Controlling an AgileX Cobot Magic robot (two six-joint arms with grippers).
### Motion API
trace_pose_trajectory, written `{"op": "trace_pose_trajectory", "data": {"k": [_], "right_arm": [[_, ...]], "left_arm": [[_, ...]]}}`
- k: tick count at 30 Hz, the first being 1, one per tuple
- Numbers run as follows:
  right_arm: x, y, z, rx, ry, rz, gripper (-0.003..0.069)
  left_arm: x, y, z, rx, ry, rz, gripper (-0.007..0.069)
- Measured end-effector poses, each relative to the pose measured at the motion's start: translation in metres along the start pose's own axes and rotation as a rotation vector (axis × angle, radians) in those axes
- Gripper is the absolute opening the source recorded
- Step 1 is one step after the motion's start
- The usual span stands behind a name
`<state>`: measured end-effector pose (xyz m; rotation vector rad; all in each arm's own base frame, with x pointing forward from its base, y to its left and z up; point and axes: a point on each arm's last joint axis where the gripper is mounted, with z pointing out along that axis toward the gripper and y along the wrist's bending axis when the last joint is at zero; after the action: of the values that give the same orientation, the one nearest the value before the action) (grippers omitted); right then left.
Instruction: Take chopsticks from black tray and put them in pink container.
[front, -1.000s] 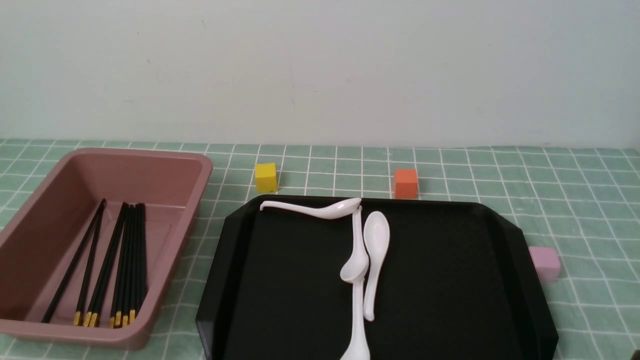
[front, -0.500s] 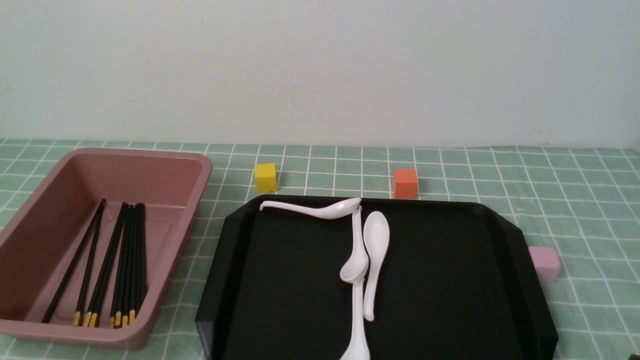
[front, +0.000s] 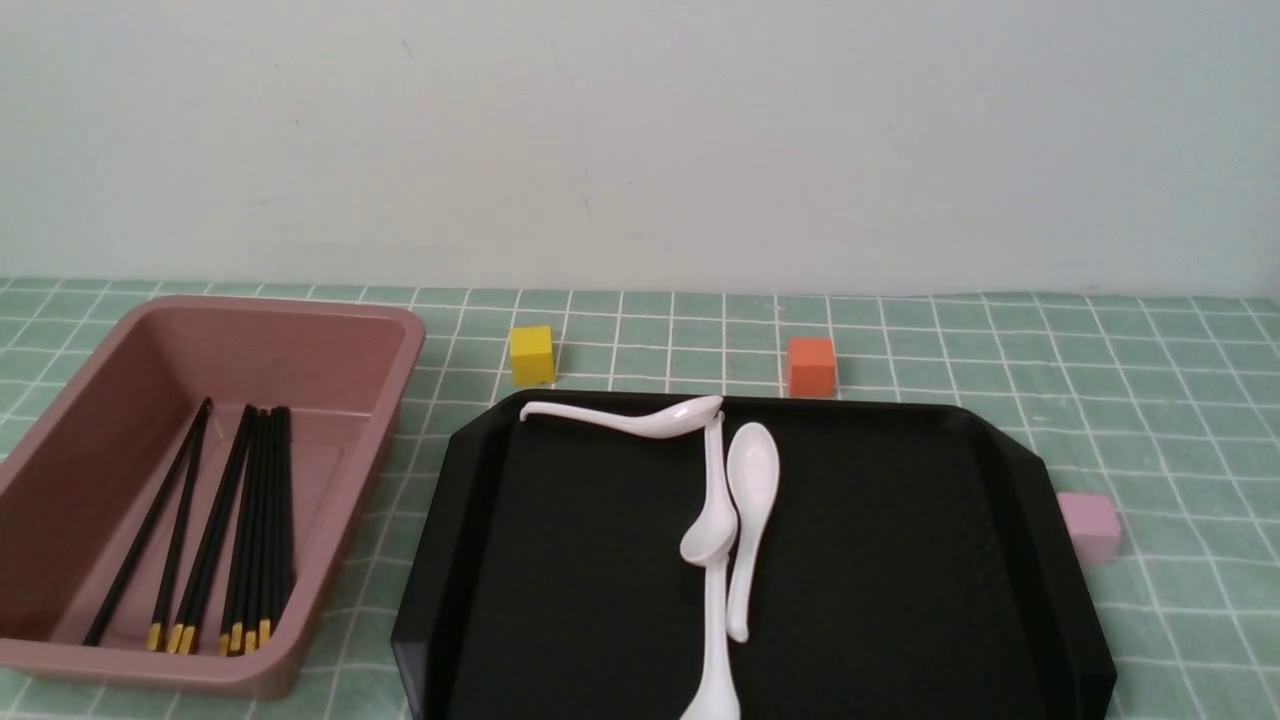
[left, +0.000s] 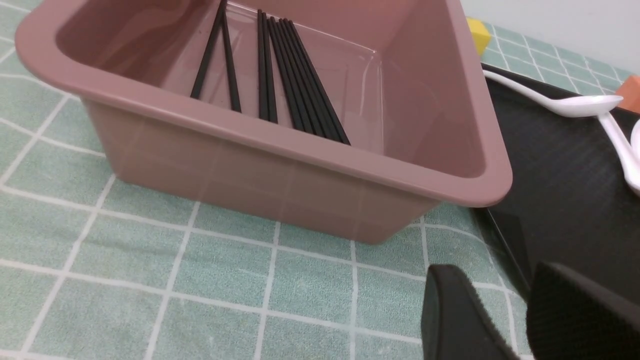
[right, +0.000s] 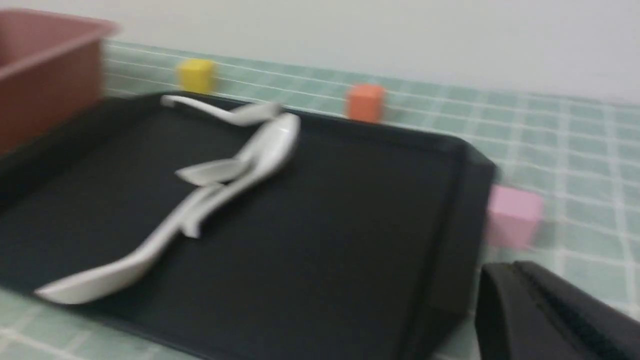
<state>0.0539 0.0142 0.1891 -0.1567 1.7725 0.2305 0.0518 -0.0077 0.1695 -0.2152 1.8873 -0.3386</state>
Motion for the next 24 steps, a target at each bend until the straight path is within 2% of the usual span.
{"op": "trace_pose_trajectory", "data": {"k": [1,3,10,24], "right_arm": [[0.0074,-0.0035,0.0007,0.053,0.01,0.011,0.0015],[0.0101,-0.0059,0.0007,0.093,0.015,0.013,0.0017],[0.0135,-0.0112,-0.0004,0.188,0.059,0.019,0.0025],[0.014,-0.0116,-0.0009,0.196,0.069,0.02,0.0036]], "left_arm": [[0.0,0.0,0.0,0.0,0.0,0.0,0.0239],[0.0,0.0,0.0,0.0,0.0,0.0,0.0239],[0.0,0.0,0.0,0.0,0.0,0.0,0.0239],[0.0,0.0,0.0,0.0,0.0,0.0,0.0239]]}}
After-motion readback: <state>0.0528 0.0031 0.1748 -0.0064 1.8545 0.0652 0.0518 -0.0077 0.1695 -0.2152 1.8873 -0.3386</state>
